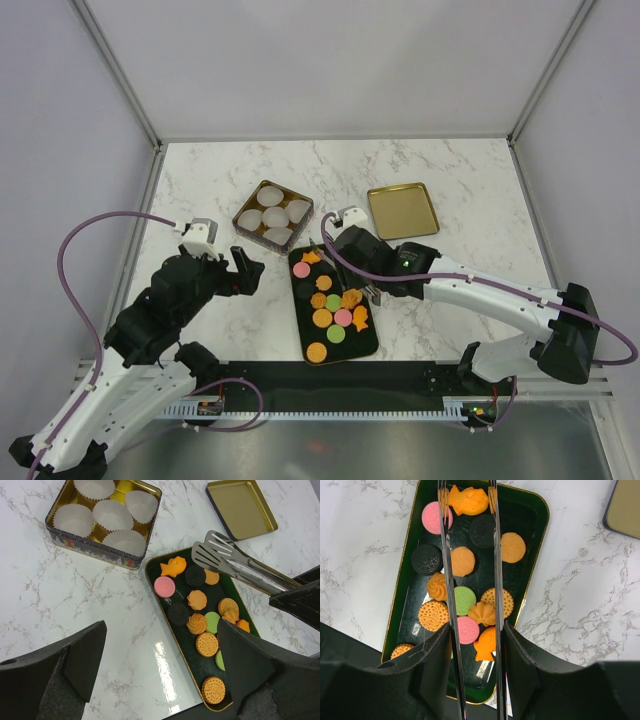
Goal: Pack the cookies
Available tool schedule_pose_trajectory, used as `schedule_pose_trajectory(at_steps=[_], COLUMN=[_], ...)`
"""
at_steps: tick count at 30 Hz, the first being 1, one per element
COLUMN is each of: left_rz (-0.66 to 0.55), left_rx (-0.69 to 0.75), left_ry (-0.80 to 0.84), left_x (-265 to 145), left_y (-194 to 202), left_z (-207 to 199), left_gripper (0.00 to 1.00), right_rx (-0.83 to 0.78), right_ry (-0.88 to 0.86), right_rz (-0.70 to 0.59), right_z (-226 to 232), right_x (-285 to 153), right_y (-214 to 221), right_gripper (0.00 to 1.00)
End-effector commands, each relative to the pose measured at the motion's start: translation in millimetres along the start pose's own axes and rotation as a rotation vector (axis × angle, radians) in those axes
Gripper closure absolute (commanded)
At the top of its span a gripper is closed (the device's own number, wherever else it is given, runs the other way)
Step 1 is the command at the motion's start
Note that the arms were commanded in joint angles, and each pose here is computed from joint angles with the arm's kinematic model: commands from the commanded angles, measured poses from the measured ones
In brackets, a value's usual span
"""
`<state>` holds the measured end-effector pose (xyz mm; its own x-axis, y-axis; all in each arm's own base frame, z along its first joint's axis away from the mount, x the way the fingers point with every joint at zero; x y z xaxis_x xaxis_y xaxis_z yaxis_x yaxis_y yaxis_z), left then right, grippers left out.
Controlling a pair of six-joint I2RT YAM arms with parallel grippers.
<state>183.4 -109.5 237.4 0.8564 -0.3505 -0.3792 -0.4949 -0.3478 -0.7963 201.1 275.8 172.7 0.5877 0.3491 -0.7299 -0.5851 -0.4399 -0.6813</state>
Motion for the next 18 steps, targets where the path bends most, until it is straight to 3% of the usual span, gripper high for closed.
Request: schedule_pose_trajectory(at_steps=[1, 18], left_rz=[-0.016, -0.013], left_rx=[0.023, 0.023], left_ry=[-0.002, -0.003], left_x=[-1, 0], left_y=[-4, -3], left_z=[0, 1], left_gripper=[0.0, 0.0], right_rx=[-0.011, -0.074], right_ry=[0.018, 0.028], right_rz=[-0.032, 0.05], right_z=[-5, -3], right_x=[-7, 14], right_y=[-5, 16], right_gripper=[0.49, 0.44])
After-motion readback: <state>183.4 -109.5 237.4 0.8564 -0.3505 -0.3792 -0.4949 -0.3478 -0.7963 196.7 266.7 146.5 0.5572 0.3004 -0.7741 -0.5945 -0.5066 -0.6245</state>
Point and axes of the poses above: each gripper's point midway between its finger pads, its own x axis out along the fingers, its own z axis along the line the jaws close on, y = z × x, the point moved 1 cm from there along -x, back along the fingers, and after that the axes turned 12 degrees about -x, right-handed, at the moved point
